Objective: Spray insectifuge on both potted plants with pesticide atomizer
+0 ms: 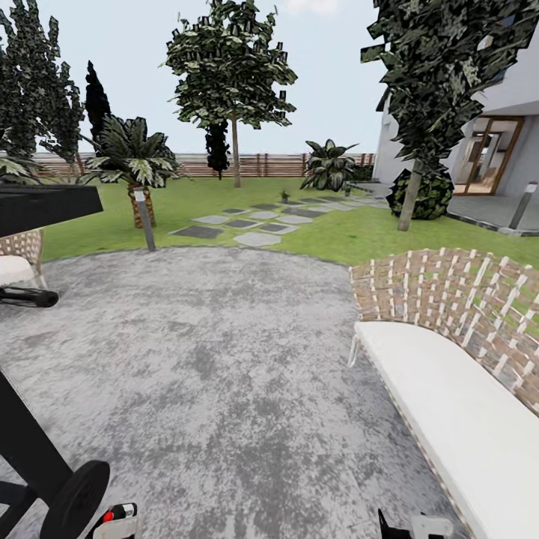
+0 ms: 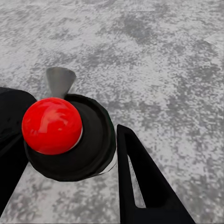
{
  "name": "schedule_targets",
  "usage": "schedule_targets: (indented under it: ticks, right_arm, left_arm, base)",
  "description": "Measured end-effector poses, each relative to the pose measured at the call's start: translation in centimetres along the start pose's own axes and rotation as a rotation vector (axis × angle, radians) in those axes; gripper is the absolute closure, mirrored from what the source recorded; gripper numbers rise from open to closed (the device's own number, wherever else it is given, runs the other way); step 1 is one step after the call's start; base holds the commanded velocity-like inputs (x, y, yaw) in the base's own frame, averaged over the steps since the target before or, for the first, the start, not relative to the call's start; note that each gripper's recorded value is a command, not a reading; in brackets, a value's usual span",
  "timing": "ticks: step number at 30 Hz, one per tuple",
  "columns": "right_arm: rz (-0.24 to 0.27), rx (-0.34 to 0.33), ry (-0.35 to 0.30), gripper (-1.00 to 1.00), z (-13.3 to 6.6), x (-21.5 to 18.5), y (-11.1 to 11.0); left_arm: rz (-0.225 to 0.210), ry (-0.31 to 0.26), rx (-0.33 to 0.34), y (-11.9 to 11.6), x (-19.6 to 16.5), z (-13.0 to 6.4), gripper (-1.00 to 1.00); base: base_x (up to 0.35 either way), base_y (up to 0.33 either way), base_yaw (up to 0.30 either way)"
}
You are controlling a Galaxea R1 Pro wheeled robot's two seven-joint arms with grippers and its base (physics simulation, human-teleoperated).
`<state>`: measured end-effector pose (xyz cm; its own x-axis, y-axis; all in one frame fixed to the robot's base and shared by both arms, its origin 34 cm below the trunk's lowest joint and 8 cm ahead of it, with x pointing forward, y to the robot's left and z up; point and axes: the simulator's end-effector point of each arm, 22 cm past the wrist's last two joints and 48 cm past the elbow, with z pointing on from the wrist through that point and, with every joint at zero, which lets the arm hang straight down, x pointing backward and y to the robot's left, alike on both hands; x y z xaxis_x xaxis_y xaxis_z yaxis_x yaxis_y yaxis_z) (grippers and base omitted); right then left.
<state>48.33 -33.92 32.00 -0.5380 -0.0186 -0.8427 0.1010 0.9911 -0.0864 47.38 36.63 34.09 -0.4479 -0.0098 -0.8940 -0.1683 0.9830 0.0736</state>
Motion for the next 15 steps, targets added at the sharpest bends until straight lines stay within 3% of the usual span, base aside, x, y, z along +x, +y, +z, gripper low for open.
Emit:
schedule_targets:
  ticks: [15]
  right_arm:
    - [0.0, 0.0, 0.001, -1.0, -0.02, 0.04, 0.04]
  left_arm:
    - [-0.001, 0.0, -0.001, 0.01, 0.0, 0.0, 1.0]
  base:
    - [0.336, 0.044, 0.0]
